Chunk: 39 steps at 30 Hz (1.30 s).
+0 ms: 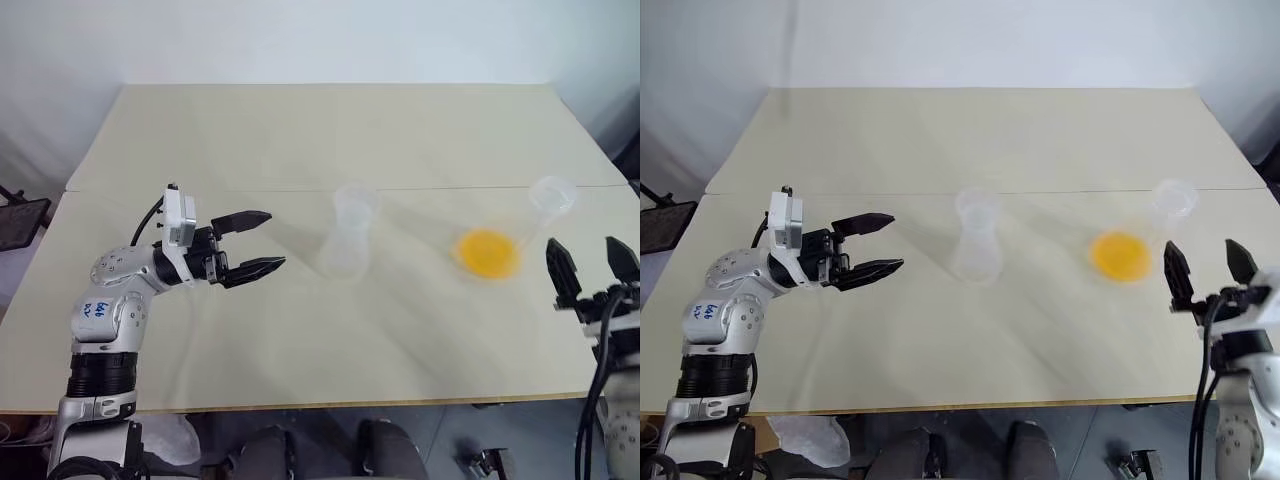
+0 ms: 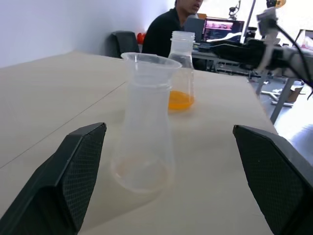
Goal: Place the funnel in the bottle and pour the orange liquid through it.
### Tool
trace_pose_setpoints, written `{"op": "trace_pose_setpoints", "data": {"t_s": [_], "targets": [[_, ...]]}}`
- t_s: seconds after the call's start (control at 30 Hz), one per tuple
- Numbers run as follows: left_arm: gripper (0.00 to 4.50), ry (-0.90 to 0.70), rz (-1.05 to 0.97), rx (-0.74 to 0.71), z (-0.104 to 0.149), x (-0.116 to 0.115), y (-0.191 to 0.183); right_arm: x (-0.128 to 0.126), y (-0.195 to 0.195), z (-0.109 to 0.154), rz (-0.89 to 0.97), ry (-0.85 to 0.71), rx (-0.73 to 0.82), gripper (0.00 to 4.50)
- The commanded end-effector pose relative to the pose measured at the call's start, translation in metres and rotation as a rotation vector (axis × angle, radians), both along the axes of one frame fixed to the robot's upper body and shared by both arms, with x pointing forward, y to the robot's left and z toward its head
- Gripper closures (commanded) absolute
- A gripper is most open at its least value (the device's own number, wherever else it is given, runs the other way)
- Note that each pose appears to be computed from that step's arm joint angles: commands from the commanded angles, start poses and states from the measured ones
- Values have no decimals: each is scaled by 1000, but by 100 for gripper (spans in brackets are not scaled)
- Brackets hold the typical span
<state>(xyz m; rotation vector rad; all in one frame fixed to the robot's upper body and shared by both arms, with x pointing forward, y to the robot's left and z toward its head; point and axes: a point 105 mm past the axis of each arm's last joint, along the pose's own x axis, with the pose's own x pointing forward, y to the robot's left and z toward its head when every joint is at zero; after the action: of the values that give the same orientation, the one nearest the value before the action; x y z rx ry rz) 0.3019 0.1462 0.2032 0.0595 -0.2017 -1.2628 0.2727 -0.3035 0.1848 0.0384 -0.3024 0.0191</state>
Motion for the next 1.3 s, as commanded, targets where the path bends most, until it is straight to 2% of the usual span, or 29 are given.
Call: {"op": "trace_pose_setpoints", "data": {"t_s": [0.03, 0.43, 0.83, 0.93, 1.03, 1.07, 1.3], "targets": [[9, -23, -25, -3, 5, -9, -5, 20, -1, 5, -4, 28, 3, 0], [9, -33, -15, -1, 11, -16, -5, 66, 2, 16, 11, 2, 36, 0], [9, -41, -4, -4, 10, -18, -7, 82, 6, 28, 66, -48, 53, 0], [0, -41, -1, -4, 8, -18, -7, 82, 9, 32, 94, -69, 74, 57], [0, -43, 0, -3, 8, -18, -7, 82, 11, 33, 111, -72, 69, 161], [0, -44, 0, -4, 8, -18, -7, 82, 11, 33, 115, -72, 71, 180], [0, -47, 0, -3, 8, -17, -7, 81, 16, 34, 141, -81, 67, 186]]}}
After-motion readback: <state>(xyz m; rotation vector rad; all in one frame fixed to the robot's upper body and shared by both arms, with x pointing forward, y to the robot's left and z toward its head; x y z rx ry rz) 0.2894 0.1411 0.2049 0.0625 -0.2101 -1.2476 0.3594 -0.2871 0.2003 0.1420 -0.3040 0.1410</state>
